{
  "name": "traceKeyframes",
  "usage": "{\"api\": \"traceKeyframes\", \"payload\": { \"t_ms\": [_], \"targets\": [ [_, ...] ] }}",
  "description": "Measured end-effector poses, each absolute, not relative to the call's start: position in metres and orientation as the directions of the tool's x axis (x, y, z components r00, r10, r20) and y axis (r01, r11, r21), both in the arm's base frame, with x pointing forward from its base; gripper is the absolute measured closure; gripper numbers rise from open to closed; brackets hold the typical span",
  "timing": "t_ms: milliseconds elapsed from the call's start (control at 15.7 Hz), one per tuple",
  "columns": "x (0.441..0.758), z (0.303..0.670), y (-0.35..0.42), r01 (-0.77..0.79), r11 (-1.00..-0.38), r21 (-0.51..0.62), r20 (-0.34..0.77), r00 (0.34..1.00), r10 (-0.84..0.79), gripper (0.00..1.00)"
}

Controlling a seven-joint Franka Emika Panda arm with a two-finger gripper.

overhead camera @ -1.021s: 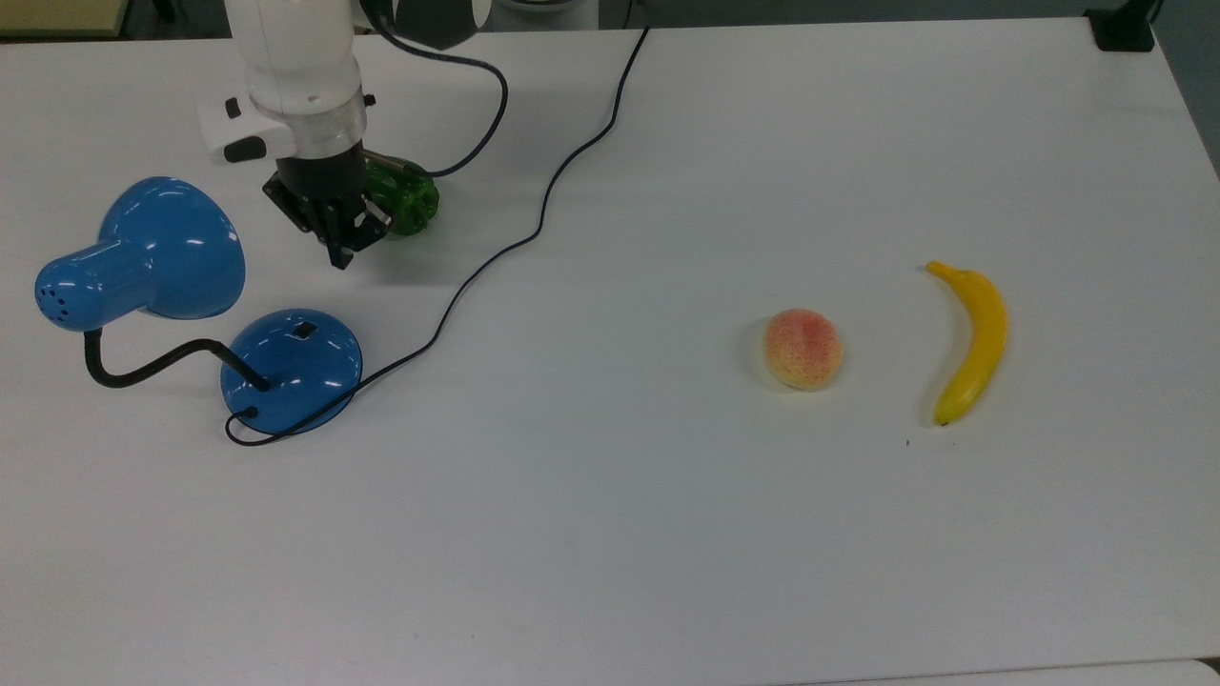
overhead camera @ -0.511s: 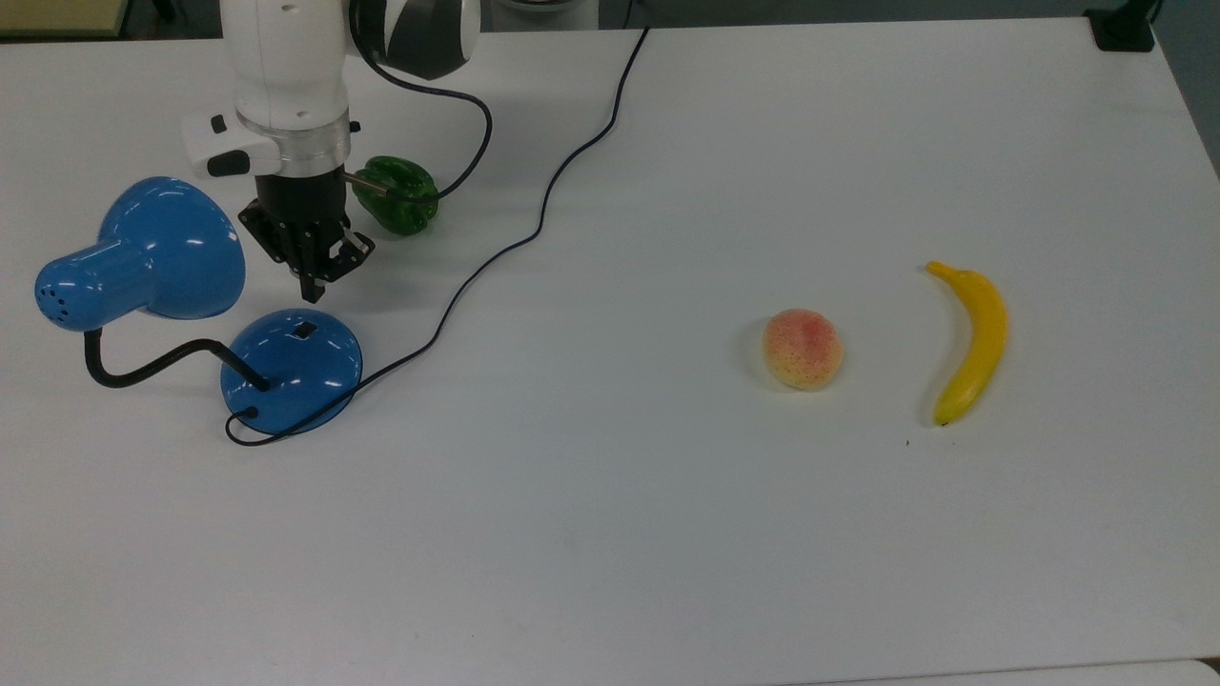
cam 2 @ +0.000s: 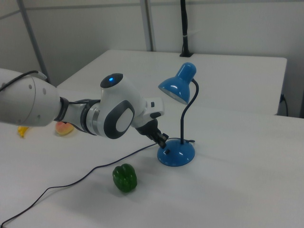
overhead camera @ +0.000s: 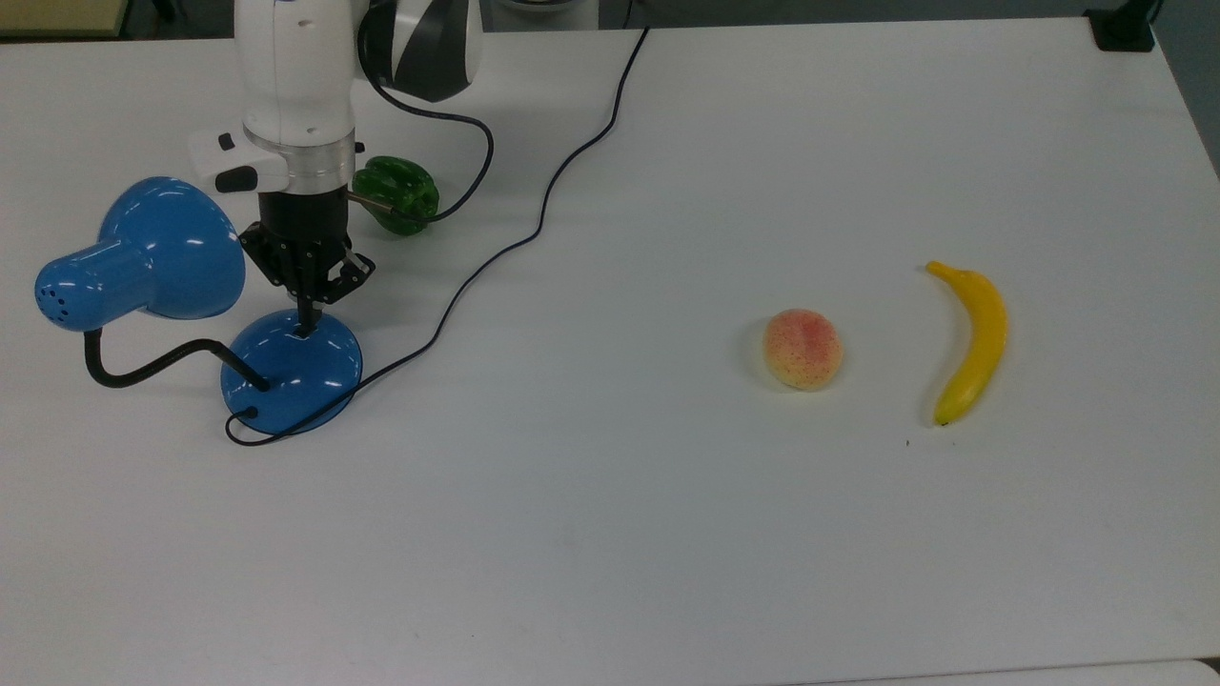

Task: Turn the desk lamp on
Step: 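Lower the gripper onto the switch on the lamp base and press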

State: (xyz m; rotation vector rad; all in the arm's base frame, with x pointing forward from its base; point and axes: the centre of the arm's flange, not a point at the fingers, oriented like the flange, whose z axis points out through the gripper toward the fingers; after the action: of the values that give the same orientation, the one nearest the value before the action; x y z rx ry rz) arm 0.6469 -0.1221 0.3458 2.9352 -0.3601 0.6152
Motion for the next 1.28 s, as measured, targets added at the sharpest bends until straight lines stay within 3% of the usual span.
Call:
{"api": "traceKeyframes", "payload": {
  "t_ms": [1277],
  "targets": [
    [0.652,0.332,-0.138,-0.267,-0.96,0.079,0.408,0.888,-0.213,0.99]
  ]
}}
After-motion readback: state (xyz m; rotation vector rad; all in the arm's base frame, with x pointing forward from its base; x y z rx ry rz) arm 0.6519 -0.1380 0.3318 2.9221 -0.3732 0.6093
